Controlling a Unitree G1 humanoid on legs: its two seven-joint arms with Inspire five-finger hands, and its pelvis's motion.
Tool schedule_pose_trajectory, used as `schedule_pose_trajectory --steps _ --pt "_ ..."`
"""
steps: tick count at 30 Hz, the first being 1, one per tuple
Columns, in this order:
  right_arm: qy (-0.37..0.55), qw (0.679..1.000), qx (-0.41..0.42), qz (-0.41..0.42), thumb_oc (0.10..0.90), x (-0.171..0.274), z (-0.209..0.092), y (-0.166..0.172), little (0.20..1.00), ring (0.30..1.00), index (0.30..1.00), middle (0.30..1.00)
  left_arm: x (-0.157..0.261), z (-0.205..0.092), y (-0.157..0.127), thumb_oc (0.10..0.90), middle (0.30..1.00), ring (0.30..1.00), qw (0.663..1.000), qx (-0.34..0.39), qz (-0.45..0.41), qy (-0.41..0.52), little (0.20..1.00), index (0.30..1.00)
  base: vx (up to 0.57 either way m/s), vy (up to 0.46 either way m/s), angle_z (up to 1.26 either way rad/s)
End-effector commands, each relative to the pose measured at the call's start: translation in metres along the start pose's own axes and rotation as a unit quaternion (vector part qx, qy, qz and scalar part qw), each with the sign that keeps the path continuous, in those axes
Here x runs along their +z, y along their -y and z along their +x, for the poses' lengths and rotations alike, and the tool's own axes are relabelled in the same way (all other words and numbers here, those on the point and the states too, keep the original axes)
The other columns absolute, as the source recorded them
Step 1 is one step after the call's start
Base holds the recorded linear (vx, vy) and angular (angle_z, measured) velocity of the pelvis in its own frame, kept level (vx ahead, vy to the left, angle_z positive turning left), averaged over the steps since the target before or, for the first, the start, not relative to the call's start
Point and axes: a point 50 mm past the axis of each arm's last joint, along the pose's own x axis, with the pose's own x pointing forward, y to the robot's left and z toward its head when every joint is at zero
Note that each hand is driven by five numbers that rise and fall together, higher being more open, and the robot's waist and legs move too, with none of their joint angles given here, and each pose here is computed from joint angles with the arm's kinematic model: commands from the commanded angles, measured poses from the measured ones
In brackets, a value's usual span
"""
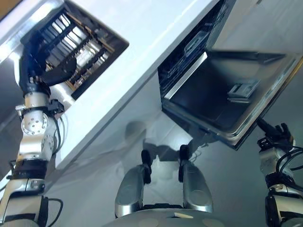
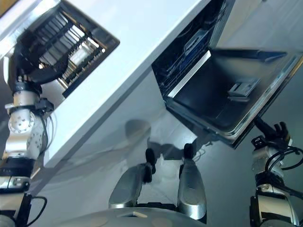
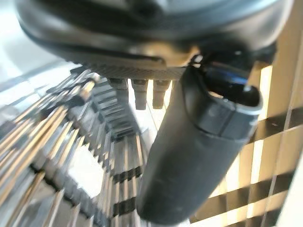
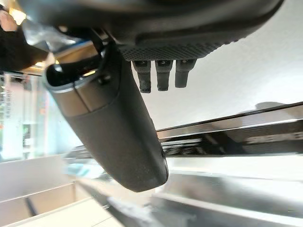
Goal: Pick up plates and place into dishwasher.
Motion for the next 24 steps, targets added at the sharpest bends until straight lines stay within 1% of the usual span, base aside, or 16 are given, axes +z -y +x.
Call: schedule_pose_trajectory --steps 1,9,11,13,15,17,19,20,21,22,24 --pt "0.098 0.995 -0.007 0.005 0.800 0.048 0.007 0.008 0.900 0.900 0.900 0.900 0.047 0.013 -0.012 0.800 0.900 0.900 0.990 0.034 -0.012 0.133 0.900 0.900 -0.04 0.080 0.07" --pt "0.090 0.995 -0.004 0.046 0.800 0.050 0.009 0.002 0.900 0.900 0.900 0.900 0.061 0.013 0.002 0.800 0.900 0.900 0.984 0.035 -0.032 0.172 0.900 0.900 0.00 0.091 0.03" --pt "0.082 0.996 -0.011 0.044 0.800 0.048 0.010 0.004 0.900 0.900 0.900 0.900 0.063 0.013 0.005 0.800 0.900 0.900 0.983 0.033 -0.033 0.178 0.900 0.900 0.02 0.090 0.03" --pt "0.076 0.996 0.000 0.049 0.800 0.048 0.011 0.003 0.900 0.900 0.900 0.900 0.066 0.013 0.006 0.800 0.900 0.900 0.982 0.033 -0.035 0.180 0.900 0.900 0.02 0.081 0.02" --pt "0.051 0.992 0.063 0.094 0.800 0.042 0.010 -0.006 0.900 0.900 0.900 0.900 0.066 0.012 0.006 0.800 0.900 0.900 0.982 0.035 -0.036 0.180 0.900 0.900 0.04 0.088 0.03" --pt "0.013 0.978 0.156 0.136 0.800 0.031 0.005 -0.023 0.900 0.900 0.900 0.900 0.066 0.010 0.006 0.800 0.900 0.900 0.983 0.037 -0.034 0.179 0.900 0.900 0.02 0.060 0.01" --pt "-0.037 0.944 0.265 0.195 0.800 0.016 -0.005 -0.044 0.900 0.900 0.900 0.900 0.064 0.007 0.004 0.800 0.900 0.900 0.983 0.039 -0.031 0.177 0.900 0.900 0.02 0.036 -0.01" --pt "-0.048 0.930 0.294 0.215 0.800 0.013 -0.008 -0.048 0.900 0.900 0.900 0.900 0.063 0.006 0.003 0.800 0.900 0.900 0.983 0.039 -0.029 0.177 0.900 0.900 0.00 0.000 0.00" --pt "-0.065 0.902 0.345 0.252 0.800 0.007 -0.015 -0.058 0.900 0.900 0.900 0.900 0.061 0.005 0.001 0.800 0.900 0.900 0.983 0.038 -0.027 0.177 0.900 0.900 0.00 0.000 0.00" --pt "-0.080 0.886 0.372 0.264 0.800 0.002 -0.019 -0.064 0.900 0.900 0.900 0.900 0.059 0.004 0.000 0.800 0.900 0.900 0.983 0.037 -0.025 0.177 0.900 0.900 0.00 0.000 0.00" --pt "-0.093 0.869 0.411 0.259 0.800 -0.001 -0.026 -0.078 0.900 0.900 0.900 0.900 0.058 0.005 0.001 0.800 0.900 0.900 0.983 0.037 -0.024 0.178 0.900 0.900 0.08 0.026 0.00"
